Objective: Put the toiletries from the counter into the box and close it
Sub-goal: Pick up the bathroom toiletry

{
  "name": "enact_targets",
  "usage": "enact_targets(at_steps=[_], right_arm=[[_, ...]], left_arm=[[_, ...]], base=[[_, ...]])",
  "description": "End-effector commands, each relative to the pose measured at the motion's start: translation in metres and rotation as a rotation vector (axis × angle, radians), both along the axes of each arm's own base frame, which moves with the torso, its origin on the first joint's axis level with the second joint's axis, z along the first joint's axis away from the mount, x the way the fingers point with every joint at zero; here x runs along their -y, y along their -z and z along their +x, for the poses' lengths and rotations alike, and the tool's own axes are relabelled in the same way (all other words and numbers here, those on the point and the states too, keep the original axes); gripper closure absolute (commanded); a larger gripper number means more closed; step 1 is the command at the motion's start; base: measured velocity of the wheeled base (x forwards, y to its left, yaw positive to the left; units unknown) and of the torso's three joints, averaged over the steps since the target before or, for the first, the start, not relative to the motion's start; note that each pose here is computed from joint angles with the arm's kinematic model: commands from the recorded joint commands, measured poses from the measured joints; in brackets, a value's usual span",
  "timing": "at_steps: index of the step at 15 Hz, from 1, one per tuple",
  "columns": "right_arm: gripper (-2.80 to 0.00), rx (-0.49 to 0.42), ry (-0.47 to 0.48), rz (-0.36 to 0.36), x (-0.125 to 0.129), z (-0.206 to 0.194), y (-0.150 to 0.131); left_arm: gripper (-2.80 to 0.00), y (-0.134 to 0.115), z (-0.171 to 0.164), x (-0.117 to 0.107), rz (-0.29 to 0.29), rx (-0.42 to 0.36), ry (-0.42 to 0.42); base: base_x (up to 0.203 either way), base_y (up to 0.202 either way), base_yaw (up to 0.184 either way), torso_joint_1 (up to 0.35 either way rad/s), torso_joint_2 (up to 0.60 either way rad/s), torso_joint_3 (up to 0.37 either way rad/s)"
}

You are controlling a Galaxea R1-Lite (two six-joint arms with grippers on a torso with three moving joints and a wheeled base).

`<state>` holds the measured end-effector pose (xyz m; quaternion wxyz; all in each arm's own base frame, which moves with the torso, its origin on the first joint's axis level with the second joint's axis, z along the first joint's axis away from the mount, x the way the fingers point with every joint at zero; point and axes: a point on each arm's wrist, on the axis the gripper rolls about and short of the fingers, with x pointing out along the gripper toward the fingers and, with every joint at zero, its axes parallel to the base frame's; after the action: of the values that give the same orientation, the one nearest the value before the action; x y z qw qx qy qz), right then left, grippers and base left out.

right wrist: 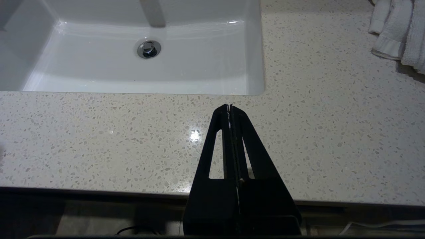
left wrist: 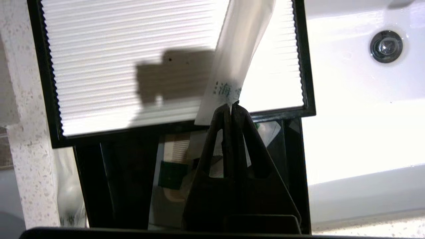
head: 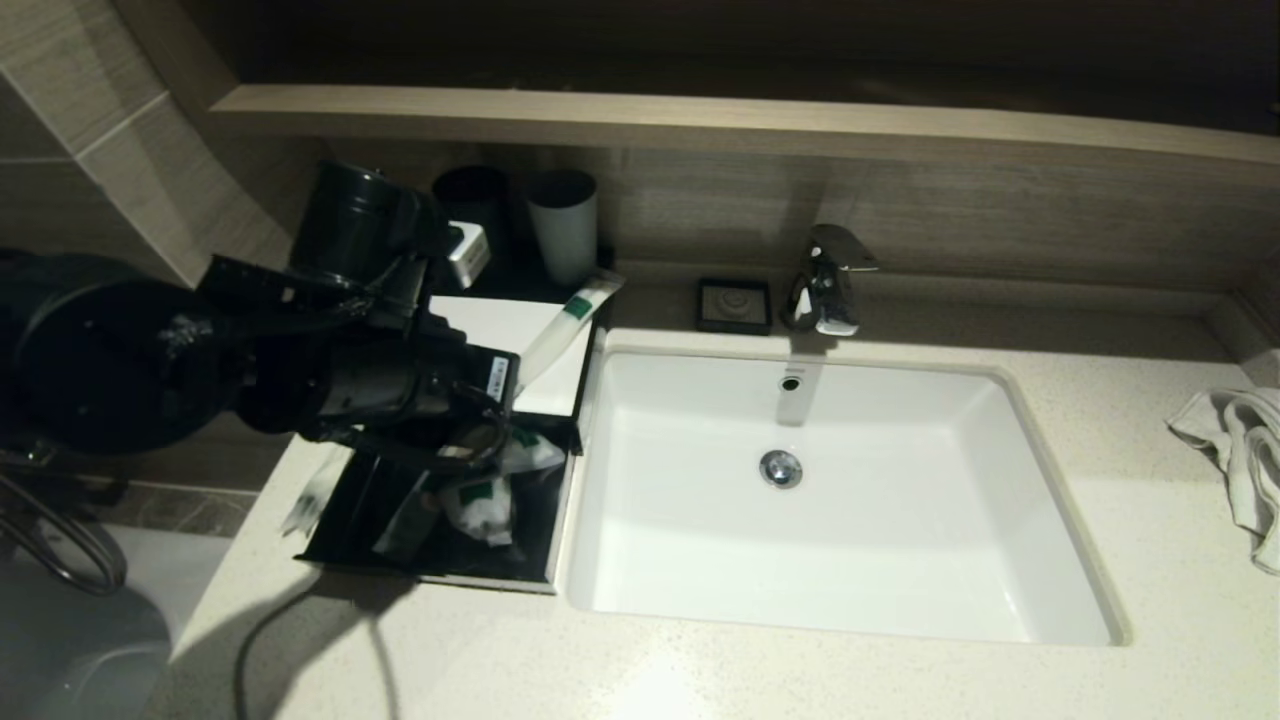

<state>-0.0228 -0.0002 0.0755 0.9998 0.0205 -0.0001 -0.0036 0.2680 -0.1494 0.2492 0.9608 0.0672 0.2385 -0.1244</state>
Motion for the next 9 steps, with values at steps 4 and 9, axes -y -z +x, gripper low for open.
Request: enact_targets(at_steps=[4, 9], right_arm=[[0.0, 0.0, 0.0, 0.0, 0.0, 0.0, 0.0], [0.0, -0.002, 0.0, 0.0, 0.0, 0.0001, 0.0]], left_arm=[[0.0, 0.0012, 0.0098, -0.0019, -0.001, 0.029, 0.021], [0.0, -0.0017, 0.013, -0.0019, -0.013, 0.055, 0.046]], base=[[0.0, 0.0, 0.0, 0.0, 0.0, 0.0], [0.0, 0.0, 0.0, 0.0, 0.0, 0.0]])
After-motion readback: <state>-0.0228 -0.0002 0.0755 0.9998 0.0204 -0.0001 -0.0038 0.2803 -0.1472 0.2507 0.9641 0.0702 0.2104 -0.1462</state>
